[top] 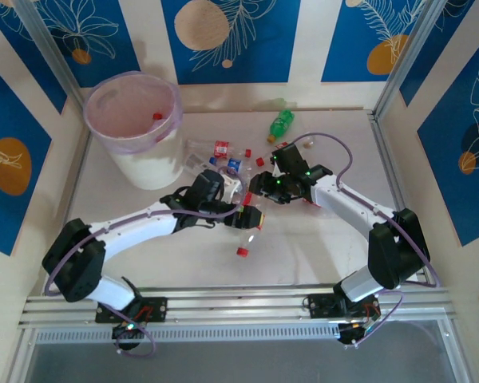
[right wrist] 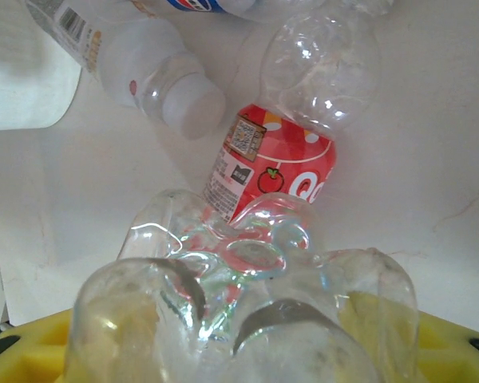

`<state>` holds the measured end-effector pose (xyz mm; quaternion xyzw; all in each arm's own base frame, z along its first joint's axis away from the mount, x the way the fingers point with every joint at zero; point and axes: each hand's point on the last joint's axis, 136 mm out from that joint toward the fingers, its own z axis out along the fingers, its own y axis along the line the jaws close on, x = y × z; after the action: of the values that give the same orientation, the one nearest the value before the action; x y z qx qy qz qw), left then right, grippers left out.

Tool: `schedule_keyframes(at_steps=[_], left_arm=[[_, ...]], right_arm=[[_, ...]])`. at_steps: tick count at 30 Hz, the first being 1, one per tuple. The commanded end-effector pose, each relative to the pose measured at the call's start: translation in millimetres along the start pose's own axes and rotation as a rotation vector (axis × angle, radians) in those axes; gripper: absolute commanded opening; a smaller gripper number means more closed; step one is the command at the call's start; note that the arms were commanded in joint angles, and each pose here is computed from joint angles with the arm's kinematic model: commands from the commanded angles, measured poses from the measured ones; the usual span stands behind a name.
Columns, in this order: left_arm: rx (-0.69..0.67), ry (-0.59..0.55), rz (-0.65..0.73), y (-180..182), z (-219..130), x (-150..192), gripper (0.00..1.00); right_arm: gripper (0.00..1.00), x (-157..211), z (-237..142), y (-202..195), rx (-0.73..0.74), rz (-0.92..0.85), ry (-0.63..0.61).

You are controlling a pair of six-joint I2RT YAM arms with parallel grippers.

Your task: Put the plastic bottles in the bin

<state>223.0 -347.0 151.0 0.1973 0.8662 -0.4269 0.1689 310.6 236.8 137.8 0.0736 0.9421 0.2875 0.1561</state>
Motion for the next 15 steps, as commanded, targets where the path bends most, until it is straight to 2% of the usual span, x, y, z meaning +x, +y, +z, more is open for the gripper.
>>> schedule_keyframes(at_steps=[1, 10, 14, 15], left_arm=[[0.075, -0.003, 0.018, -20.4, 4.8, -7.1, 0.99], [0.095, -0.002, 0.007, -23.0, 11.4, -8.5, 0.73], [0.085, -0.004, 0.003, -20.8, 12.7, -9.5, 0.67], [0.083, -0.007, 0.003, -20.9, 12.6, -10.2, 0.66]], right_arm=[[0.55, -3.8, -15.1, 22.5, -0.077, -0.044, -0.026], [0.56, -6.9, -14.5, 21.5, -0.063, -0.058, -0.046], [0.63, -7.1, -15.7, 21.6, -0.062, -0.061, -0.05], [0.67, -7.4, -16.2, 21.1, -0.061, -0.06, -0.05]])
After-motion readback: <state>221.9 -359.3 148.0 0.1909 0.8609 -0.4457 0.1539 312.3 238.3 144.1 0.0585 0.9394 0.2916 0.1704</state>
